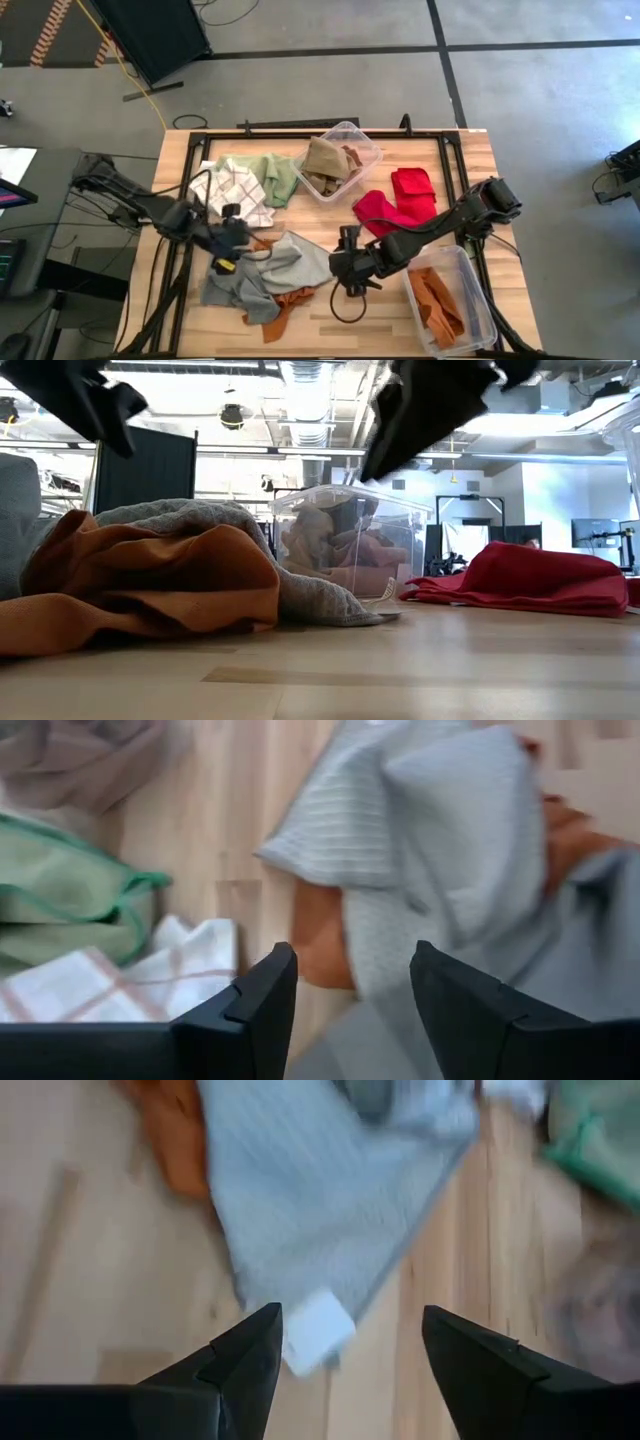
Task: Sort towels by color in basket
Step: Put the light gray towel into the top transparent bin
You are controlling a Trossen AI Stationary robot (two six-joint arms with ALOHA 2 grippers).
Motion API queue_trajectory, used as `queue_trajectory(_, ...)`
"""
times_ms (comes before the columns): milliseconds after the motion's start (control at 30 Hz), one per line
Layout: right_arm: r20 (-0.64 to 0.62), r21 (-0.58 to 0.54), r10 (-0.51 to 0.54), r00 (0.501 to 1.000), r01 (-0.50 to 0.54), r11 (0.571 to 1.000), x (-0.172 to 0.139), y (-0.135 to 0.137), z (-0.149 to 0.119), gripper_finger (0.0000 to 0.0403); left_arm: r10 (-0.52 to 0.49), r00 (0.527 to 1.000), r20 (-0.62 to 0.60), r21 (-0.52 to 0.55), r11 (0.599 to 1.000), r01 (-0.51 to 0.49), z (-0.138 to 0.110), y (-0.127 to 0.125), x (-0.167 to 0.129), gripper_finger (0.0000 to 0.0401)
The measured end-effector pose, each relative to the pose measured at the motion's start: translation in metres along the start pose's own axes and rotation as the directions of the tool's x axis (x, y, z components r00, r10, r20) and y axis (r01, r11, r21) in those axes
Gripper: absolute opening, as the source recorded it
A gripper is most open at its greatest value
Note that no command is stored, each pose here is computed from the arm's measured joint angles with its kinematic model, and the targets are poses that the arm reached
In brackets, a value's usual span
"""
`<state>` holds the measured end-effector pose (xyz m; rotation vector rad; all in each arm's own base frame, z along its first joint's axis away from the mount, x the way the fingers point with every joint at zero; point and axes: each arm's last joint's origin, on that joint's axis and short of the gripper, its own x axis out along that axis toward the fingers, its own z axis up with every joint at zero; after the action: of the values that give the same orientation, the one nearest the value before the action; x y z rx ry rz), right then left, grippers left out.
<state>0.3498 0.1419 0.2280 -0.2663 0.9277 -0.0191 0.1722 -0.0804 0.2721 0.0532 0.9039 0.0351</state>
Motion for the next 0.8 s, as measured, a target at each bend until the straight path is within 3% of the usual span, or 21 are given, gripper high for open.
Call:
queue_trajectory(433,0.321,-0.078,0.088,0.943,-0.067,0.995,0.000,-0.006,0.034,0.0269,-0.092,0.995,-0.035,-0.034,0.995,0.091,-0.052,-0.030,0.028,0.0185)
queue_trajectory(700,0.392,-0.096,0.148,0.908,-0.119,0.988,0.030,-0.019,0.042,0.0269,-0.171,0.985,0.030,-0.034,0.985,0.172,-0.070,-0.041,0.042,0.0185)
queue_trajectory(800,0.404,-0.119,0.133,0.905,-0.092,0.989,0.052,-0.023,0.041,0.0269,-0.211,0.976,0.049,-0.037,0.976,0.213,-0.075,-0.044,0.046,0.0185)
